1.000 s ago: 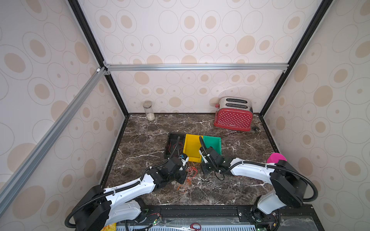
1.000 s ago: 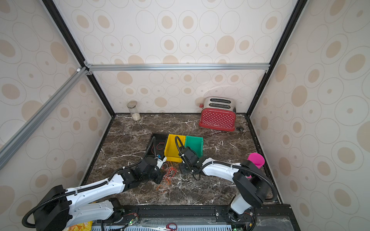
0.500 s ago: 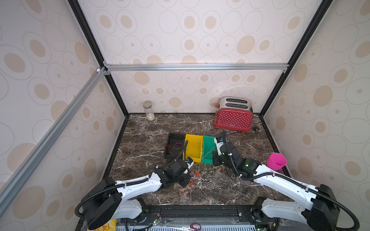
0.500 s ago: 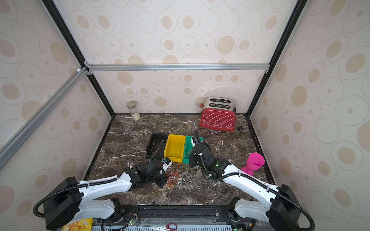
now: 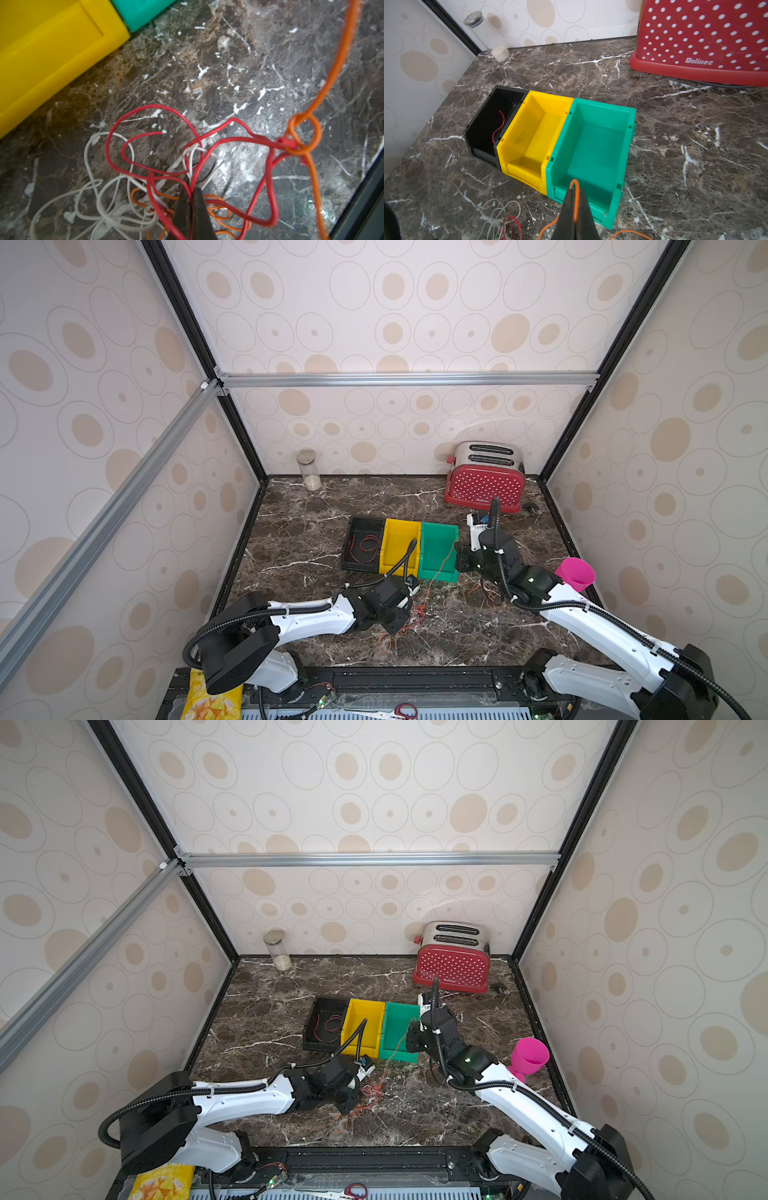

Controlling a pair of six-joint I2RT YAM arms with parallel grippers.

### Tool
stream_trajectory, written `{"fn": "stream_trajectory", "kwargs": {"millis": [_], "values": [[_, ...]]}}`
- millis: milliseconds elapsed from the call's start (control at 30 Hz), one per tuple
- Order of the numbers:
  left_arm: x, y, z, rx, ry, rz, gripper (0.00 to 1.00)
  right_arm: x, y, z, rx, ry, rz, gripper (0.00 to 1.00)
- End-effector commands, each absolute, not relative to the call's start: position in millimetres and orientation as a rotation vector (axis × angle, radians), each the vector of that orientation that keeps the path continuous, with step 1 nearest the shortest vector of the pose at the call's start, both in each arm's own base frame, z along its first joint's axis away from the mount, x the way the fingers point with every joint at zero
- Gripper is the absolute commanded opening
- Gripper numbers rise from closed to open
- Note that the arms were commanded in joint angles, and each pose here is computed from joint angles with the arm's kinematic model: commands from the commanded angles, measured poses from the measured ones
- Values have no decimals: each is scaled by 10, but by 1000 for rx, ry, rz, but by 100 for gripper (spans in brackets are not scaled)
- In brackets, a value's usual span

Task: Untangle and sort cables by color
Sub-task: Untie the cable.

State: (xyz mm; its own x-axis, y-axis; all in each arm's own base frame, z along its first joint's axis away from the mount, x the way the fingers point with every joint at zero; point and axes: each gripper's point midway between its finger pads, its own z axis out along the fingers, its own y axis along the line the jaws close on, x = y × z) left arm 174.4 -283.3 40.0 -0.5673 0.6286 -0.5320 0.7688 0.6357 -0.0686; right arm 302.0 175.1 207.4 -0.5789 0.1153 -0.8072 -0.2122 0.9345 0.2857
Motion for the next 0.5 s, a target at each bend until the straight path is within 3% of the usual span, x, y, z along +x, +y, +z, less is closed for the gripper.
{"fn": "stream_trajectory", "kwargs": {"millis": [0,467], "values": [[1625,-2893,368,1230,2363,-384,0,3027,1651,2099,24,2146,485,0],[1455,-2918,299,1373,2335,-367,0,3009,1094,1813,302,2207,378,0]]}}
